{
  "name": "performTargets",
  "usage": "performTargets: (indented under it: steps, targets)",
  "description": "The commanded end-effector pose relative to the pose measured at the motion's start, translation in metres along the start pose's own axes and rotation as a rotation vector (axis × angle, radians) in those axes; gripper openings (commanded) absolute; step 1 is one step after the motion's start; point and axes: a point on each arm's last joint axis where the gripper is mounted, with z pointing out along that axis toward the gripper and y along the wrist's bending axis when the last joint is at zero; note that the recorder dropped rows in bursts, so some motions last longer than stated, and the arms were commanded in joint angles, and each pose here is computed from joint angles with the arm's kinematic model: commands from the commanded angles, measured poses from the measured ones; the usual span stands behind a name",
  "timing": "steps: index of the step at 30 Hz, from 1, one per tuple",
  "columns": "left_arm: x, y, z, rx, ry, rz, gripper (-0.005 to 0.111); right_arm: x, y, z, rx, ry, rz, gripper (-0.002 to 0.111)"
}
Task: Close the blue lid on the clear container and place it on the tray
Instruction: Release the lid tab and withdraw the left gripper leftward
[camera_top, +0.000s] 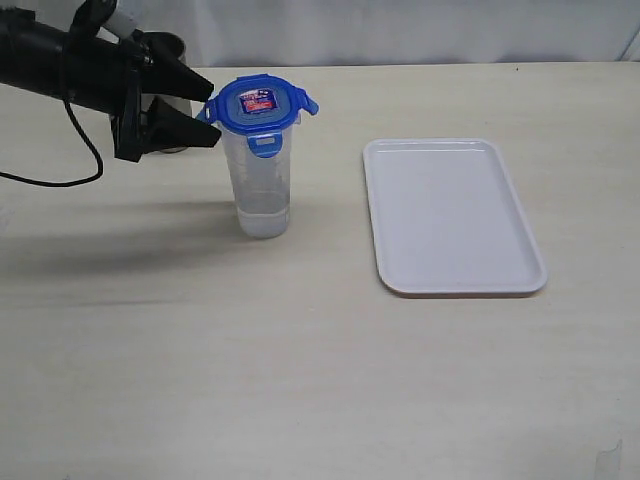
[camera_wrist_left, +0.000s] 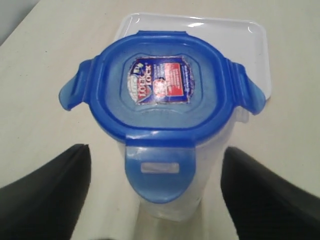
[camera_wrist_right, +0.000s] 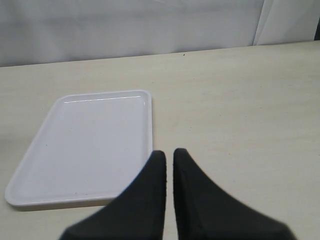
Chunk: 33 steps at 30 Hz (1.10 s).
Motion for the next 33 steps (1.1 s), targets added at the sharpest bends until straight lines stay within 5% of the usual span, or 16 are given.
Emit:
performTargets:
  steps: [1,21,22,24,26,29,31,33]
  targets:
    - [-0.001,0.003,-0.001,-0.016,-0.003,0.007,0.074,0.001,0.000,0.000,0.008,-0.003,0.002,0.005]
    - [-0.003,0.013,-0.042,-0.093,-0.116,-0.158,0.074,0.001,0.000,0.000,0.008,-0.003,0.002,0.005]
    - [-0.003,0.014,-0.042,-0.097,-0.116,-0.172,0.070,0.001,0.000,0.000,0.008,-0.003,0.002,0.005]
    - [-0.006,0.016,-0.046,-0.147,-0.092,-0.202,0.041,0.000,-0.001,0.000,0.019,-0.007,-0.042,0.005]
    - [-0.008,0.012,-0.050,-0.141,-0.040,-0.154,0.000,-0.001,-0.002,0.000,0.020,-0.017,-0.065,0.005]
    - [-0.016,0.011,-0.056,-0.167,-0.040,-0.153,0.000,-0.019,-0.001,-0.002,0.030,-0.220,-0.169,0.005]
    - [-0.017,0.020,-0.064,-0.313,-0.007,-0.246,0.000,-0.033,0.001,-0.006,0.017,-0.382,-0.132,0.005]
    - [-0.005,0.029,-0.075,-0.581,0.063,-0.360,0.000,-0.048,0.001,-0.014,0.002,-0.563,-0.048,0.005]
